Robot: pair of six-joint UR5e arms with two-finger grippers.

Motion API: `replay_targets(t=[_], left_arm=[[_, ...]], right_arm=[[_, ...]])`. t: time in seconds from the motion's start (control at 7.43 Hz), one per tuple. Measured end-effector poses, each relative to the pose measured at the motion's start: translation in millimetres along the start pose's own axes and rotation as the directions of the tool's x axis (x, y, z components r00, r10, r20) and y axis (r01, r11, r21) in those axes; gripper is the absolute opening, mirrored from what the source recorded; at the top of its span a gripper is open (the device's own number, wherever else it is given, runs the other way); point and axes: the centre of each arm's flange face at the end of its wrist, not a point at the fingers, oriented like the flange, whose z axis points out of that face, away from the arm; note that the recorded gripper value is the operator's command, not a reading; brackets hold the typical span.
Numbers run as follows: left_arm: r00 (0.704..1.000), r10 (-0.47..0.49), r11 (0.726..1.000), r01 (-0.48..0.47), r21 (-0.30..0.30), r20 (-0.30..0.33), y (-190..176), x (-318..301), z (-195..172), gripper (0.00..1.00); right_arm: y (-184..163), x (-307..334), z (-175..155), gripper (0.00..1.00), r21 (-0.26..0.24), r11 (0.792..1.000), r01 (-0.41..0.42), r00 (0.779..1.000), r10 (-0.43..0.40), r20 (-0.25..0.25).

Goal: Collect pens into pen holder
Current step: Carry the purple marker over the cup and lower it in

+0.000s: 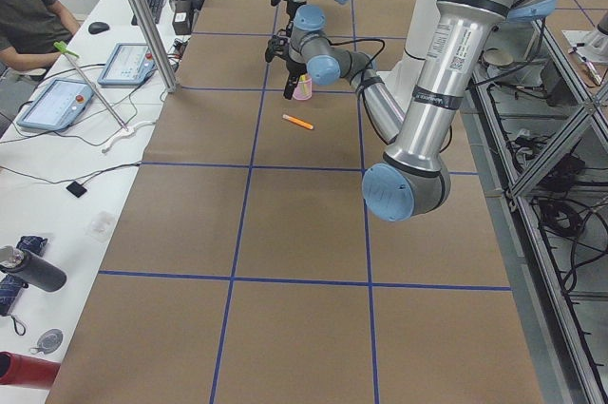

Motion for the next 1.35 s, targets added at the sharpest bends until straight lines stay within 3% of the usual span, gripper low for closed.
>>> replay_targets(t=[0.4,0.54,1.21,1.35], left_arm=[[1.0,-0.008,1.0,0.008,-0.01,0.014,8,-12,2,0.99],[1.0,-0.009,1.0,0.01,-0.013,0.017,8,-13,3,0.99],[1.0,-0.011,1.0,0.012,-0.022,0.022,9,-15,8,0.99],[1.0,-0.012,1.0,0.012,-0.024,0.023,9,-15,10,0.99]], right_arm=[[44,-72,-21,0.0,0.228,0.973,0.025,0.995,-0.046,0.088],[51,-83,-23,0.0,0.266,0.964,0.027,0.994,-0.055,0.098],[86,-113,10,0.0,0.303,0.951,0.068,0.994,-0.091,0.061],[89,-113,13,0.36,0.304,0.949,0.08,0.993,-0.102,0.055]])
